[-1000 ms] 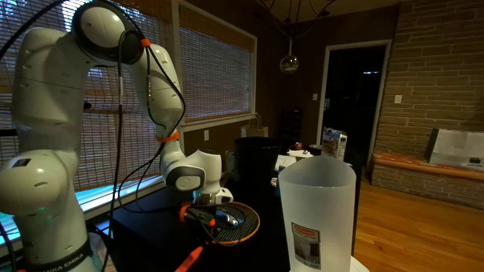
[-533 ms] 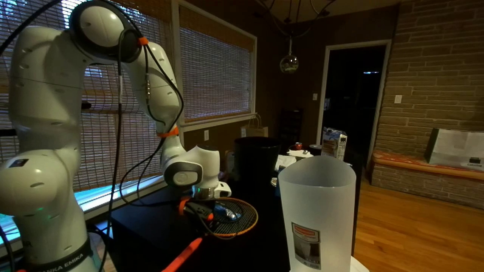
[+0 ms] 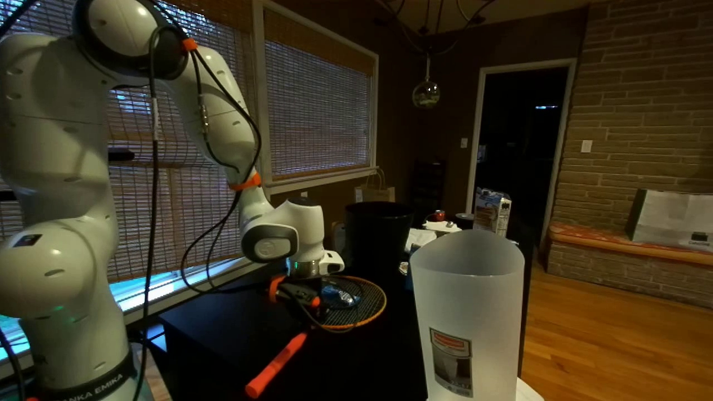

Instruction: Put the chocolate bar inside the trash can using the racket

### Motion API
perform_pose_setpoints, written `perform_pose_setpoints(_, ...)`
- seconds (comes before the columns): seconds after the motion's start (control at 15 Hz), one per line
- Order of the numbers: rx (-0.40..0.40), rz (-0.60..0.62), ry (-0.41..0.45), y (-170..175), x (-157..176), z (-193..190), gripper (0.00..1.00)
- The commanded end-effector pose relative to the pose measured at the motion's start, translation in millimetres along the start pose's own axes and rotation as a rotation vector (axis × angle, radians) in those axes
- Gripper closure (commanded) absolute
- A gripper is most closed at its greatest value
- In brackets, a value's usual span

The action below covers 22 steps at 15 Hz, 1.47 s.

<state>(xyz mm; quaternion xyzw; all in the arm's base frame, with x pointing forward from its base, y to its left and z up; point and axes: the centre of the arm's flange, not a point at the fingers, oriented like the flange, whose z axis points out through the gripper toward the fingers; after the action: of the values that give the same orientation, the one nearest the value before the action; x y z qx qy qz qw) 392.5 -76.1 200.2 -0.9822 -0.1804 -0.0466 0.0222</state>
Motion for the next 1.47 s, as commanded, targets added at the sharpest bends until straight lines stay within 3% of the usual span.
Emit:
perform_pose_setpoints(0.0,-0.007,-0.020,0.017,-12,-22,-28,0.96)
perform_pose_setpoints(1.4,0.039,-0.079,0.074,24,-5,-123,0.96)
